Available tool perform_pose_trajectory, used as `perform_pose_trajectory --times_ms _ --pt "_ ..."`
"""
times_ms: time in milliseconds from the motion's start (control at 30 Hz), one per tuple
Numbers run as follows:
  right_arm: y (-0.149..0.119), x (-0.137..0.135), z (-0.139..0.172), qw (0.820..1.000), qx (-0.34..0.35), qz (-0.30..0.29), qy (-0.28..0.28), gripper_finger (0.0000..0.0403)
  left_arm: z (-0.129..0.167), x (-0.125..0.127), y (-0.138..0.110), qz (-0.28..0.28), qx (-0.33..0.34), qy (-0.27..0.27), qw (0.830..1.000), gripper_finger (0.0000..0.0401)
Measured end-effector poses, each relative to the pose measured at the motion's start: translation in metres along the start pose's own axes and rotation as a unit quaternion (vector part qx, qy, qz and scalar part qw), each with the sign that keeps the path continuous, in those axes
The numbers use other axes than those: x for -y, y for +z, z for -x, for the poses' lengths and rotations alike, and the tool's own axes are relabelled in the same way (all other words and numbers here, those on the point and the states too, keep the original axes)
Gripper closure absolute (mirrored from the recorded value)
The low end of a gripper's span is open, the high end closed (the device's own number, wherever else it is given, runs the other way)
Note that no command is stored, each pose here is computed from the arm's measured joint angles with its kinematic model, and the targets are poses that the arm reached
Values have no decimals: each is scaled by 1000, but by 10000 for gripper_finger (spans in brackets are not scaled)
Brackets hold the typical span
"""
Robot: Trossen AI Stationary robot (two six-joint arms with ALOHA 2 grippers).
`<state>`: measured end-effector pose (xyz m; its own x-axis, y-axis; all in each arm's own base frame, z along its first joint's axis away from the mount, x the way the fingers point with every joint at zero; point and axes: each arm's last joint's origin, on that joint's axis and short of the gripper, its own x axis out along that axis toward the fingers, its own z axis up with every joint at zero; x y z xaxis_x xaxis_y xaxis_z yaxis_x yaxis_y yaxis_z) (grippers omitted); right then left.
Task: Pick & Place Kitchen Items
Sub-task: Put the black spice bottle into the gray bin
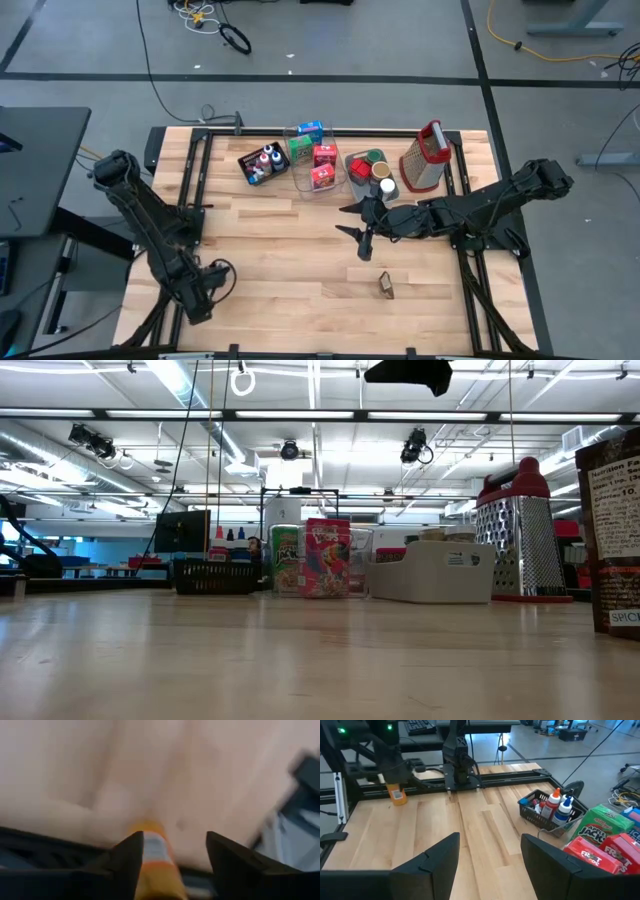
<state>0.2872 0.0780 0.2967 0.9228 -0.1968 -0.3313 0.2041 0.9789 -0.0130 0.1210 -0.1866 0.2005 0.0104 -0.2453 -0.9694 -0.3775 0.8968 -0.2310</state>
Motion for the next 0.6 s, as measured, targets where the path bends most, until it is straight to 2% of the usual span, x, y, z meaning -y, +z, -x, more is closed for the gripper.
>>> perform_pose_trajectory --times_ms 133,333,433,600 --pt "0 0 0 1000 0 3 0 182 0 8 -5 -15 -58 -45 997 138" --pt "0 0 0 1000 -1 3 0 182 0 8 -19 -1 -137 -41 990 106" --pt "0 0 0 1000 -1 3 0 182 -1 6 -28 0 -143 -22 989 106" --pt "0 0 0 1000 -1 3 0 182 -2 7 -40 12 -106 -9 994 119"
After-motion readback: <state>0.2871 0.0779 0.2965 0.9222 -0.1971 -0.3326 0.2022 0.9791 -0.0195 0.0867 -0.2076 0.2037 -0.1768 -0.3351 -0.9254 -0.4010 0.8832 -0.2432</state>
